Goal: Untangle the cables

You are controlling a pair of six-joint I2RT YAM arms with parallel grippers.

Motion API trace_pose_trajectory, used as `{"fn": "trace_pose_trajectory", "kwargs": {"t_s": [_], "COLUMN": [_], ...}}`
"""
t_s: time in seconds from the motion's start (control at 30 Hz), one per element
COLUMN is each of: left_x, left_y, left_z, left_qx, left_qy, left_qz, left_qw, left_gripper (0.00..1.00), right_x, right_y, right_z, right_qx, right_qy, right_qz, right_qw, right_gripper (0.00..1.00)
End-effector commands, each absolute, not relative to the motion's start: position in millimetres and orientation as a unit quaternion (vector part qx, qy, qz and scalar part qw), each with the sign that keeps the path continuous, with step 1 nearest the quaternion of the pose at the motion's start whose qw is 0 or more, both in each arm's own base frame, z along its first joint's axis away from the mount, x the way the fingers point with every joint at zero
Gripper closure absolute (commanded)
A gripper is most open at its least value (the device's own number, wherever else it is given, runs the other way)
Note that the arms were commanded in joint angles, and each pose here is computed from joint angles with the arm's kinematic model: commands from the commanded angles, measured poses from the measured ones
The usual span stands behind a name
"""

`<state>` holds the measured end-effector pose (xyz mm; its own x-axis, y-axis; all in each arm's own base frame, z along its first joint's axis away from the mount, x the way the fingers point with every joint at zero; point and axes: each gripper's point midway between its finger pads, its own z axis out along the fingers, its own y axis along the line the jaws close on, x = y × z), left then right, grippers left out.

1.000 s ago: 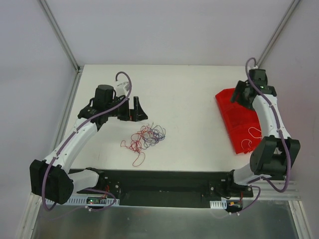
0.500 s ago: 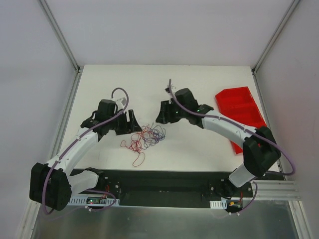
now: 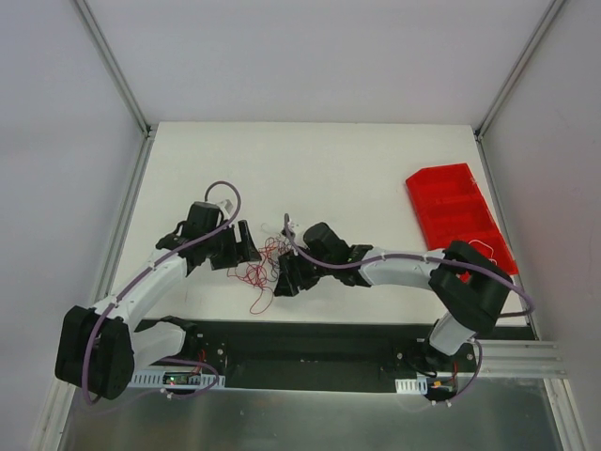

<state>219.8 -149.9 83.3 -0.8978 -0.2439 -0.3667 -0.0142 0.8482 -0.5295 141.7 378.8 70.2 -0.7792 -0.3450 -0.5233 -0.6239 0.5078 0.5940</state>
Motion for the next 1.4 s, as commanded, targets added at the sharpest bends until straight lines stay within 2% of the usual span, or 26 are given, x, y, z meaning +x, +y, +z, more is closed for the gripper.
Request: {"fn": "trace_pose_trajectory", "kwargs": {"t_s": [0.0, 0.33, 0.37, 0.47, 0.57, 0.63, 0.7, 0.83, 1.03, 1.23, 1.37], "left_x": [222, 216, 215, 217, 222, 223, 224, 228, 236, 237, 238], "left_y": [-147, -156, -157, -159, -166, -174, -179, -173, -165, -165, -161], "left_z": [76, 64, 62, 54, 49, 42, 30, 11, 1, 0, 0], "left_qx": [-0.078, -0.063, -0.061, -0.06, -0.047, -0.036, -0.031, -0.042, -0.045, -0.05, -0.056], "left_qy": [0.939, 0.945, 0.947, 0.952, 0.957, 0.961, 0.968, 0.976, 0.98, 0.979, 0.978], "left_qz": [-0.257, -0.26, -0.258, -0.244, -0.232, -0.225, -0.207, -0.172, -0.141, -0.145, -0.146], "left_qw": [0.215, 0.189, 0.184, 0.176, 0.168, 0.157, 0.141, 0.128, 0.132, 0.136, 0.137], "left_gripper": [0.27, 0.25, 0.25, 0.25, 0.21, 0.19, 0.19, 0.24, 0.4, 0.46, 0.46], "right_x": [146, 141, 142, 146, 147, 152, 158, 182, 216, 214, 200], "right_y": [406, 435, 435, 426, 411, 399, 388, 359, 278, 213, 192], "right_z": [72, 43, 42, 44, 59, 74, 99, 190, 336, 468, 537], "right_qx": [-0.298, -0.304, -0.303, -0.297, -0.299, -0.3, -0.306, -0.296, -0.259, -0.223, -0.21], "right_qy": [0.825, 0.826, 0.828, 0.838, 0.835, 0.835, 0.83, 0.804, 0.763, 0.699, 0.644], "right_qz": [0.442, 0.447, 0.444, 0.424, 0.414, 0.399, 0.384, 0.356, 0.285, 0.252, 0.267], "right_qw": [0.189, 0.159, 0.159, 0.174, 0.205, 0.231, 0.265, 0.374, 0.519, 0.63, 0.685], "right_gripper": [0.37, 0.51, 0.58, 0.88, 1.0, 1.0, 1.0, 1.0, 1.0, 1.0, 1.0]}}
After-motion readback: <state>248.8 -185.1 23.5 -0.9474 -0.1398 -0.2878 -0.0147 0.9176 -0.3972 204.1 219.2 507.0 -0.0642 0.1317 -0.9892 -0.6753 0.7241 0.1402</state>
